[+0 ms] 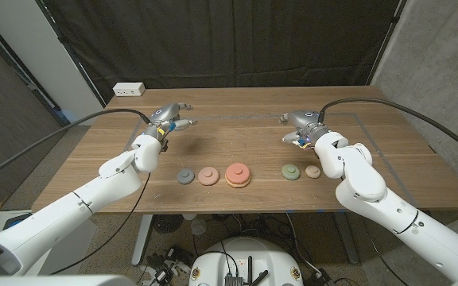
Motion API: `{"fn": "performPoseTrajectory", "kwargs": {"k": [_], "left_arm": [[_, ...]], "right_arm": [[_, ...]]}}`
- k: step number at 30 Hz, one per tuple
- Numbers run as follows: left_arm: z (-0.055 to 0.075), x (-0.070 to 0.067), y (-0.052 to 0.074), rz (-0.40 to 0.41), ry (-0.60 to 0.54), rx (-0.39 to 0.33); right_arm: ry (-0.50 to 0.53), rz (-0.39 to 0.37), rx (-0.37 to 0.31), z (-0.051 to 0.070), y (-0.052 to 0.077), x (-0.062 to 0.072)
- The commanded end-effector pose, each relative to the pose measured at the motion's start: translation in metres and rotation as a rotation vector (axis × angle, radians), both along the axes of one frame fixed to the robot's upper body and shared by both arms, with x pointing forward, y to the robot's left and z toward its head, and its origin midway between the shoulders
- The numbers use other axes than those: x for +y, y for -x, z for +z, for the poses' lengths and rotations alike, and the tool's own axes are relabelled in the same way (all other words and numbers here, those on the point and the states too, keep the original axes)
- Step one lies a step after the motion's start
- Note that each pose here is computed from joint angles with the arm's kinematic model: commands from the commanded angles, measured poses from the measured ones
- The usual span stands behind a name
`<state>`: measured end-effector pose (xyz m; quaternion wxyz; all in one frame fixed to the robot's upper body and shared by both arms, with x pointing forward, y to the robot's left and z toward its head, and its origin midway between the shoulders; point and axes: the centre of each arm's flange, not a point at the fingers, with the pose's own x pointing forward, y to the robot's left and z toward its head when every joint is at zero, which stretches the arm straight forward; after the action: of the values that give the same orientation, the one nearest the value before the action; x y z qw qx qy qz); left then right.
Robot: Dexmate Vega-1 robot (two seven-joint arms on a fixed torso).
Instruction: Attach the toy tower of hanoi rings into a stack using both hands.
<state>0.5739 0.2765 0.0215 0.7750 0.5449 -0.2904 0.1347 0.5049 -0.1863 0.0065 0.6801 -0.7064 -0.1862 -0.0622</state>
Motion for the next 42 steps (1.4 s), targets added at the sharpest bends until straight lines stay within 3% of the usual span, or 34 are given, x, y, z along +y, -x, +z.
{"fn": "performPoseTrajectory", "kwargs": {"k": [1,13,33,42], "left_arm": [[0.011,0.0,0.004,0.009,-0.018,0.003],[0.02,-0.009,0.008,0.0,-0.054,0.016],[0.016,-0.016,0.014,0.007,-0.079,0.044],[0.016,-0.016,0.022,0.015,-0.097,0.073]], "right_arm": [[-0.084,-0.025,-0.039,-0.002,-0.005,-0.022],[-0.105,-0.04,-0.118,-0.016,-0.002,-0.034],[-0.128,-0.068,-0.129,-0.028,0.002,-0.046],[-0.133,-0.067,-0.133,-0.031,0.004,-0.043]]}}
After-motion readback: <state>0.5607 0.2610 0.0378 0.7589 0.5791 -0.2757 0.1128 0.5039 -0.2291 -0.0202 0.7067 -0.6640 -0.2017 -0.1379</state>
